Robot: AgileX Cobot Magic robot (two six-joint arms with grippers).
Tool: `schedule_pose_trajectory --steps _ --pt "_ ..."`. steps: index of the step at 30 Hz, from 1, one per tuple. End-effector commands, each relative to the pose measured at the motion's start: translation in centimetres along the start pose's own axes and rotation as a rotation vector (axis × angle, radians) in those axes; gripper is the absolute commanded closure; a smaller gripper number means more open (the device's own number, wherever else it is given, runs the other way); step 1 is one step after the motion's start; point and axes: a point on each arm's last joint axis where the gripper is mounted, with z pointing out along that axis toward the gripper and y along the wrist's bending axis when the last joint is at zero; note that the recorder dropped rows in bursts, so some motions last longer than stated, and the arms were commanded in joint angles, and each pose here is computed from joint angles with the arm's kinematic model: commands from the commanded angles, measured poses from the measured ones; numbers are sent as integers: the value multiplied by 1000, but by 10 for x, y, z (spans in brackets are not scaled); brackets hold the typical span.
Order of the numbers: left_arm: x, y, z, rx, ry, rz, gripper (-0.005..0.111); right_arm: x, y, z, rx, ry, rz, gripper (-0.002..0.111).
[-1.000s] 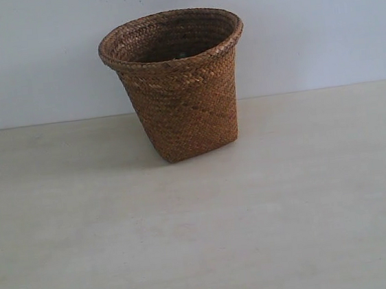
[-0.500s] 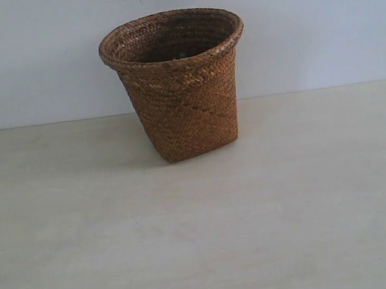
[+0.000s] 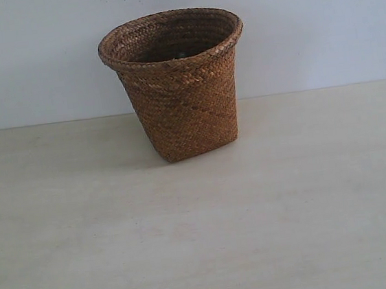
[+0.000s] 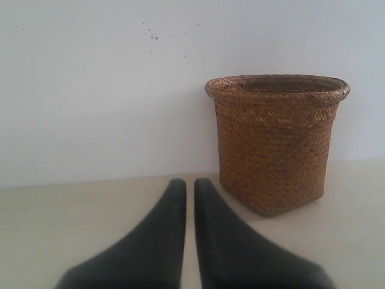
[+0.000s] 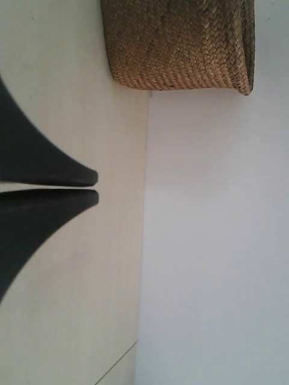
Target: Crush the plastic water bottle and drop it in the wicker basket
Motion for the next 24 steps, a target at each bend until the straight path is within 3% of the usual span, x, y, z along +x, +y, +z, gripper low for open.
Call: schedule_pose_trajectory --steps 1,11,19,24 --pt "0 1 0 -7 -15 -14 102 1 0 0 3 -5 0 108" --pt "4 1 0 -14 -3 4 102 1 0 0 3 -5 0 108" --pt "9 6 0 -105 56 0 102 1 0 0 3 -5 0 108" --pt "18 7 -1 -119 156 -2 102 1 0 0 3 -5 0 108"
